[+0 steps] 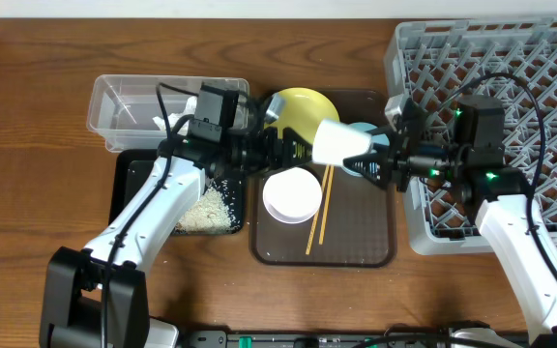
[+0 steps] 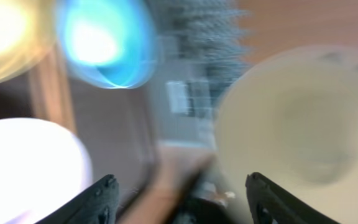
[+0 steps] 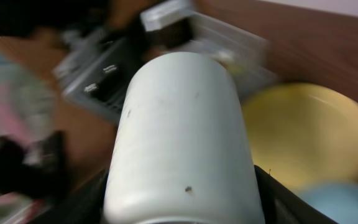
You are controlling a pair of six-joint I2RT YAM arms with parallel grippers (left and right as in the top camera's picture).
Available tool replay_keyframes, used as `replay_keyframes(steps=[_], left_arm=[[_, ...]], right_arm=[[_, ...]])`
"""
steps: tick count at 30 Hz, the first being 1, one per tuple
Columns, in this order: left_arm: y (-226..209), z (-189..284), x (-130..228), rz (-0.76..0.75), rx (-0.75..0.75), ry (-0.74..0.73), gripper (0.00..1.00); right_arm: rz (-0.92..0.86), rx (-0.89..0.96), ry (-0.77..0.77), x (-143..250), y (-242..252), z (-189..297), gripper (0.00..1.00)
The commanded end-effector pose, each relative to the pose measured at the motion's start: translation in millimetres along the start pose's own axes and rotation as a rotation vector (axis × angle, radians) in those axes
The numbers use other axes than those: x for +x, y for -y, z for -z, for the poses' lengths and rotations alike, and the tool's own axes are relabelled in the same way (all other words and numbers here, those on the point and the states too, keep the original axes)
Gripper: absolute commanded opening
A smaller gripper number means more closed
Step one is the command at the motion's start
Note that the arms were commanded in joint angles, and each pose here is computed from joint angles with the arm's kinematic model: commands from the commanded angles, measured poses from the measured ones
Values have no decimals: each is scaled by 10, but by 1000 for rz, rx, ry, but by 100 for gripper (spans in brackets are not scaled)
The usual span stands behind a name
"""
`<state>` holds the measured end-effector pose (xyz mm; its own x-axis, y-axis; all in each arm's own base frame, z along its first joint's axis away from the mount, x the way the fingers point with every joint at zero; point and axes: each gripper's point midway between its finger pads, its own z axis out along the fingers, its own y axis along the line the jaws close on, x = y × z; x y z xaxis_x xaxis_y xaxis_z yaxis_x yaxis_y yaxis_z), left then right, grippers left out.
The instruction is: Sort waste into correct bins and load items into the dishwasher rack
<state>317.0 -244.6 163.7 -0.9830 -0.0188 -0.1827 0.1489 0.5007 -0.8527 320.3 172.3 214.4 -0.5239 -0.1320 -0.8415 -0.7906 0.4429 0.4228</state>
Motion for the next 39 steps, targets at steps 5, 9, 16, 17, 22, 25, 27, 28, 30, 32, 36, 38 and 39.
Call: replay_keyframes(steps=[5,9,16,17,22,25,27,28,30,32,36,38,39], left_arm=[[-393,603,-103,-221,-444,170,70],[-323,993,33,-240,-571,236,74],[-320,1503,197,-246,-762,341,75],[-303,1517,197,-250,-760,349,75],[-296,1517,191,-245,-757,355,75],[-329,1495,191,-232,-760,345,75],[-342,1488,195,-213,-760,345,75],[-345,1486,194,-207,-759,346,75],[-346,1485,193,-205,-758,347,75],[-345,1486,192,-205,-758,348,75],[-345,1486,192,-205,-759,347,75],[-345,1486,192,-206,-758,348,75],[-345,1486,192,-206,-758,348,75]], right_arm=[[-105,490,-40,18,622,599,48],[-214,691,-89,49,660,1037,45],[-506,1216,-211,358,838,2084,44],[-534,1257,-222,412,850,2170,44],[-652,1315,-280,678,967,2339,48],[-691,1302,-325,795,1061,2301,48],[-714,1289,-358,872,1125,2256,48],[-725,1284,-374,912,1152,2237,48],[-752,1273,-417,1013,1193,2200,38],[-769,1266,-443,1073,1213,2181,27],[-760,1273,-422,1020,1232,2199,29],[-753,1280,-403,962,1229,2220,29],[-748,1282,-395,926,1223,2231,29]])
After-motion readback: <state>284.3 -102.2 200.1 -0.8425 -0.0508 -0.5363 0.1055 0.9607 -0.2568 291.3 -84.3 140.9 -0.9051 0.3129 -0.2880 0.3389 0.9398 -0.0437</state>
